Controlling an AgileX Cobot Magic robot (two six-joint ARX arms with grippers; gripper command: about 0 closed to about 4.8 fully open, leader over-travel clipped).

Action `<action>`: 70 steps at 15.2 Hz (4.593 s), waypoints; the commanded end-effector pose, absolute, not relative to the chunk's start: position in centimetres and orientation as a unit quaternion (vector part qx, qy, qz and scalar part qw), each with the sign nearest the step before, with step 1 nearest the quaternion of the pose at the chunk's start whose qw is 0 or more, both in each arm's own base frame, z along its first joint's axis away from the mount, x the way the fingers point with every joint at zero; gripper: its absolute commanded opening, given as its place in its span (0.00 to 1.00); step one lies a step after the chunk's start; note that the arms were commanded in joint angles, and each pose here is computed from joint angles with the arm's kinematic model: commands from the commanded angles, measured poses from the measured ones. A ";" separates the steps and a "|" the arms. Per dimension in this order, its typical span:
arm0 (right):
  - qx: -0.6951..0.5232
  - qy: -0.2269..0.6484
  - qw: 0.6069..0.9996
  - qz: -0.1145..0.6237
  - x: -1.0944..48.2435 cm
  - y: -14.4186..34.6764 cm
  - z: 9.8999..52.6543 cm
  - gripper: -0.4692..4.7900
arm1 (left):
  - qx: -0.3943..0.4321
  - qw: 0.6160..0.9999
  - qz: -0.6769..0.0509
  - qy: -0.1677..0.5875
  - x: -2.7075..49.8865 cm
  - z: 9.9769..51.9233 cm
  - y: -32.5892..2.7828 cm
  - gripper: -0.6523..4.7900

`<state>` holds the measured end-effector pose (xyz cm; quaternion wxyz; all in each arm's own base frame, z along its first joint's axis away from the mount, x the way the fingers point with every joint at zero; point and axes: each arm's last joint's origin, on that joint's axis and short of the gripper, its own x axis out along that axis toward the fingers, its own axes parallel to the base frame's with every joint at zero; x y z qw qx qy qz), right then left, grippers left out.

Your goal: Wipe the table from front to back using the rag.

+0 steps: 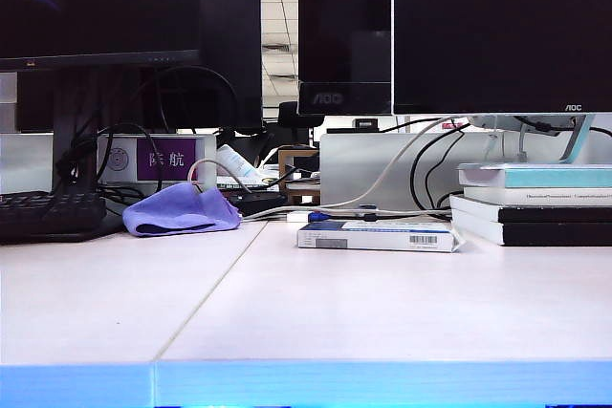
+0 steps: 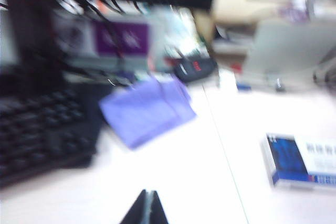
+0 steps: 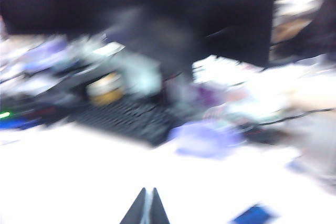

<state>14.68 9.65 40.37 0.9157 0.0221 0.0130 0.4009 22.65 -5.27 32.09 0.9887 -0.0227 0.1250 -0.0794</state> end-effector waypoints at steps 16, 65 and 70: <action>-0.040 0.031 0.897 0.439 14.3 15.9 38.7 0.09 | -0.021 0.991 -0.078 0.108 43.1 17.2 -11.2 0.57; -0.050 0.053 0.908 0.412 14.4 15.7 38.2 0.09 | -0.022 0.958 -0.068 0.277 47.5 12.1 -10.1 0.11; -0.050 0.053 0.908 0.412 14.4 15.7 38.2 0.09 | -0.019 0.936 -0.081 0.342 41.0 10.7 -8.8 0.11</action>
